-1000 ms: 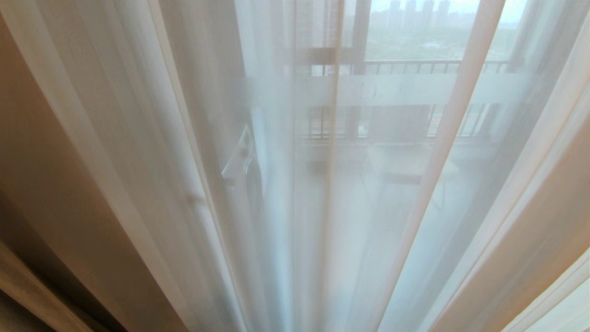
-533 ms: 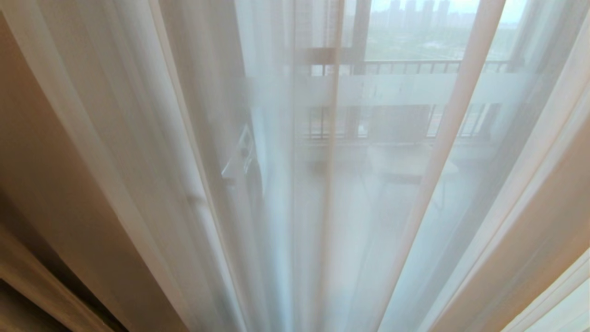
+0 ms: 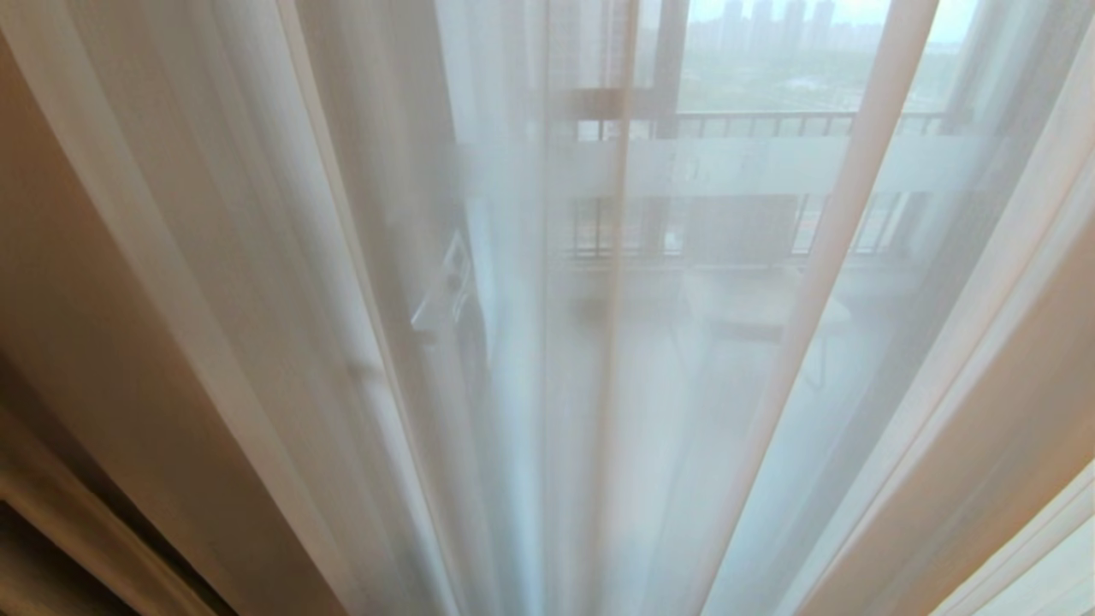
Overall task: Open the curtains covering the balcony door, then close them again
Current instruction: Close the outer curtains on both sides
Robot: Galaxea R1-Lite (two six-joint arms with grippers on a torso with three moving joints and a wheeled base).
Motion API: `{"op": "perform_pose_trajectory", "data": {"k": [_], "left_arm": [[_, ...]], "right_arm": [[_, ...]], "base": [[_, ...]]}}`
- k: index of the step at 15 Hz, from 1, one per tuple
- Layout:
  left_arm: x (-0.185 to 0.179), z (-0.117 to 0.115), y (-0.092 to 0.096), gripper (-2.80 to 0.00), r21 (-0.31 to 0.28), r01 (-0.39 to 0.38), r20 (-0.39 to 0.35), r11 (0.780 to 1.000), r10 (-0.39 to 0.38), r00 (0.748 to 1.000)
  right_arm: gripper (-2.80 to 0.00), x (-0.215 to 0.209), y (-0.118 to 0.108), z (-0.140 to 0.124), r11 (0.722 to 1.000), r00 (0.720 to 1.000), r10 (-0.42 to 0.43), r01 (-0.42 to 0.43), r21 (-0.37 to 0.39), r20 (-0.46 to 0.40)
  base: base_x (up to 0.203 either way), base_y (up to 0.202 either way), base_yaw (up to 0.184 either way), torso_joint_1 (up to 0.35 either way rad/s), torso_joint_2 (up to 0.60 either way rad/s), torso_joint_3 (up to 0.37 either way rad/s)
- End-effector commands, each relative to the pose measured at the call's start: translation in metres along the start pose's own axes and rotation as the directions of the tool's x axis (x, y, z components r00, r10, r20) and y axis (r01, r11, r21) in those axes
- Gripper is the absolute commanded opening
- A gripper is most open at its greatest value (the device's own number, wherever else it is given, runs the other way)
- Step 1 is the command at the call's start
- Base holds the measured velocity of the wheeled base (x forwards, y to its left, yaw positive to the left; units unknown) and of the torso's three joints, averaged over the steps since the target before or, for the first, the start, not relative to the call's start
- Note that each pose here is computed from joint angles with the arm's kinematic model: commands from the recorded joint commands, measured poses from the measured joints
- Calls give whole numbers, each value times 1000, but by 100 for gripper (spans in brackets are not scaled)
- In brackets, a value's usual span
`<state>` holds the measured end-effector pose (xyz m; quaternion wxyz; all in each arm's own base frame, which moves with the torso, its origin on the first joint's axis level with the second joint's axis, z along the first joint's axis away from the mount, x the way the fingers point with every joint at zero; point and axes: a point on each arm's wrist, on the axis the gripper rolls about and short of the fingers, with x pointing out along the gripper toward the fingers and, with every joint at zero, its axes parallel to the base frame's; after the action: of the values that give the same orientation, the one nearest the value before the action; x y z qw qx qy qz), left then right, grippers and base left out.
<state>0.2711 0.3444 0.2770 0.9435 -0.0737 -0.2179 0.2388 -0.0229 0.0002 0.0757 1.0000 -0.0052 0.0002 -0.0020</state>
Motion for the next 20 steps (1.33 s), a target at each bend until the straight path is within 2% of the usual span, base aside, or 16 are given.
{"op": "perform_pose_trajectory", "data": {"k": [1,6,13,14,17,20], "left_arm": [[-3,13,-5,-280,7,9,26,1000,-9,1000],[-18,39,-18,-280,18,11,52,1000,-12,999],[-68,78,-45,-280,21,-8,62,1000,7,998],[-74,81,-49,-280,22,-2,62,1000,0,998],[-93,93,-65,-280,17,99,29,995,-100,995],[-108,102,-79,-280,12,126,33,992,-126,991]], "right_arm": [[-280,0,0,0,1000,1000,0,0,0,-2],[-280,0,0,0,1000,1000,0,0,0,-1],[-280,0,0,0,1000,1000,0,0,1,-1],[-280,0,0,0,1000,1000,1,-1,0,-2],[-280,0,0,0,1000,1000,1,-1,0,-1],[-280,0,0,0,1000,1000,1,-1,0,-1]], "base": [[0,0,0,0,0,0],[0,0,0,0,0,0],[0,0,0,0,0,0],[0,0,0,0,0,0],[0,0,0,0,0,0],[0,0,0,0,0,0]]}}
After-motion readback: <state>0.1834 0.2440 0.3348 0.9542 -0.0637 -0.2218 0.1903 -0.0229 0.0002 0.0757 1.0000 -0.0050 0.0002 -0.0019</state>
